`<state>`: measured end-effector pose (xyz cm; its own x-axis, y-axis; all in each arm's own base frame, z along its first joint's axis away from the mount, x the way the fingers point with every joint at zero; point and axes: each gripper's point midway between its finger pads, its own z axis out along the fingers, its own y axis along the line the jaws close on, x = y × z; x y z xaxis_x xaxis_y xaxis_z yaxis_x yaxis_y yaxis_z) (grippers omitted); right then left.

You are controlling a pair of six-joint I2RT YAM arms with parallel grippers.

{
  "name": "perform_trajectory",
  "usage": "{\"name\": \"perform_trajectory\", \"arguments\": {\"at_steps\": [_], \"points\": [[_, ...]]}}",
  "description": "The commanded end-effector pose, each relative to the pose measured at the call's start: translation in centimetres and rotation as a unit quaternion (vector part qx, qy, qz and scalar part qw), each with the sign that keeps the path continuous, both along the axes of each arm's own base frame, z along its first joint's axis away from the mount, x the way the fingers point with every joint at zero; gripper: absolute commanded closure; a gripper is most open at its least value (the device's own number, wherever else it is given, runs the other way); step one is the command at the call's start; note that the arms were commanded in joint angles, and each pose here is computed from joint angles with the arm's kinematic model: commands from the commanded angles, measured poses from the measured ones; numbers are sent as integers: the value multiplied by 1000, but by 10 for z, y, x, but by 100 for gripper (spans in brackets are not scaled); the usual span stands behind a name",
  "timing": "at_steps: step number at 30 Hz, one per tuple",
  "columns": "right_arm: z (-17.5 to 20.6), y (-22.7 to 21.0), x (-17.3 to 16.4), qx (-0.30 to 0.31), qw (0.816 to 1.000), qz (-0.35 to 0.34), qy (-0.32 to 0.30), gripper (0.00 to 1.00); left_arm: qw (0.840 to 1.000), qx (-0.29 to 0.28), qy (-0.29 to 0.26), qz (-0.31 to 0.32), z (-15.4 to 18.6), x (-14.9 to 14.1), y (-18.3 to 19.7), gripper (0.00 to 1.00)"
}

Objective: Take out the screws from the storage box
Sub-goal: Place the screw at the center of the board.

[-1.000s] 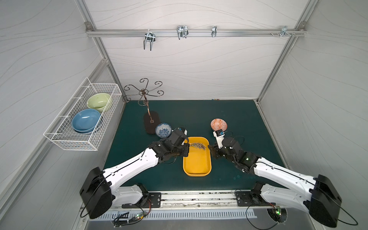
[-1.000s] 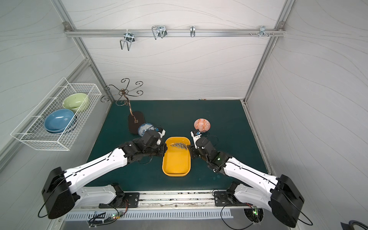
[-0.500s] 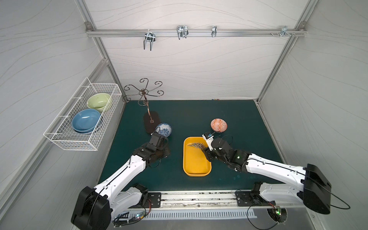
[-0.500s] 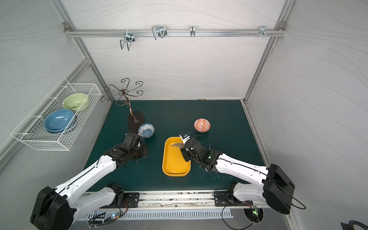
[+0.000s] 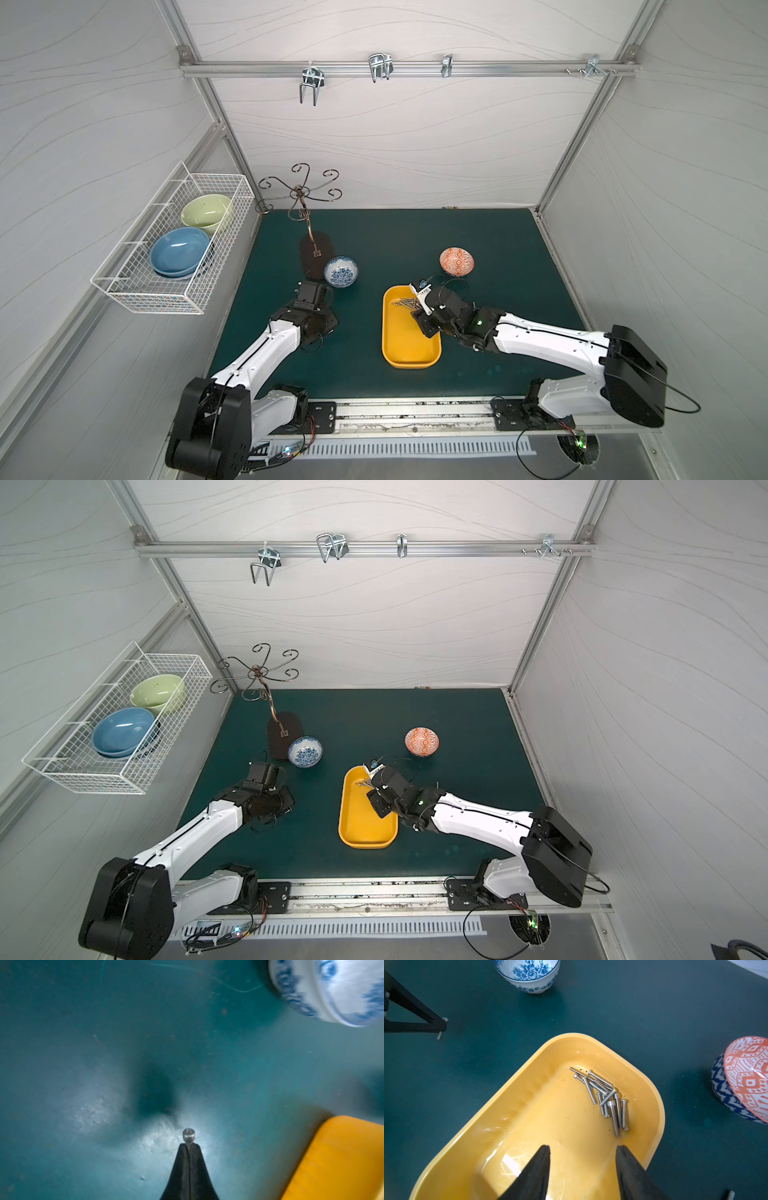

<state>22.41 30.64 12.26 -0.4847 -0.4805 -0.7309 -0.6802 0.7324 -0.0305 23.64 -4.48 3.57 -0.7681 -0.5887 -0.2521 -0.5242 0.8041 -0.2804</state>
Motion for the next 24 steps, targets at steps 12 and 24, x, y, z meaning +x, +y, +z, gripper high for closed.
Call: {"name": "perform_trajectory", "arguments": {"at_steps": [12, 24], "points": [[-40, 17, 29, -24, 997, -6, 69, 49, 997, 38, 38, 47, -6, 7, 21, 100], [-66, 33, 40, -52, 995, 3, 84, 53, 997, 35, 53, 47, -11, 7, 21, 100]]}}
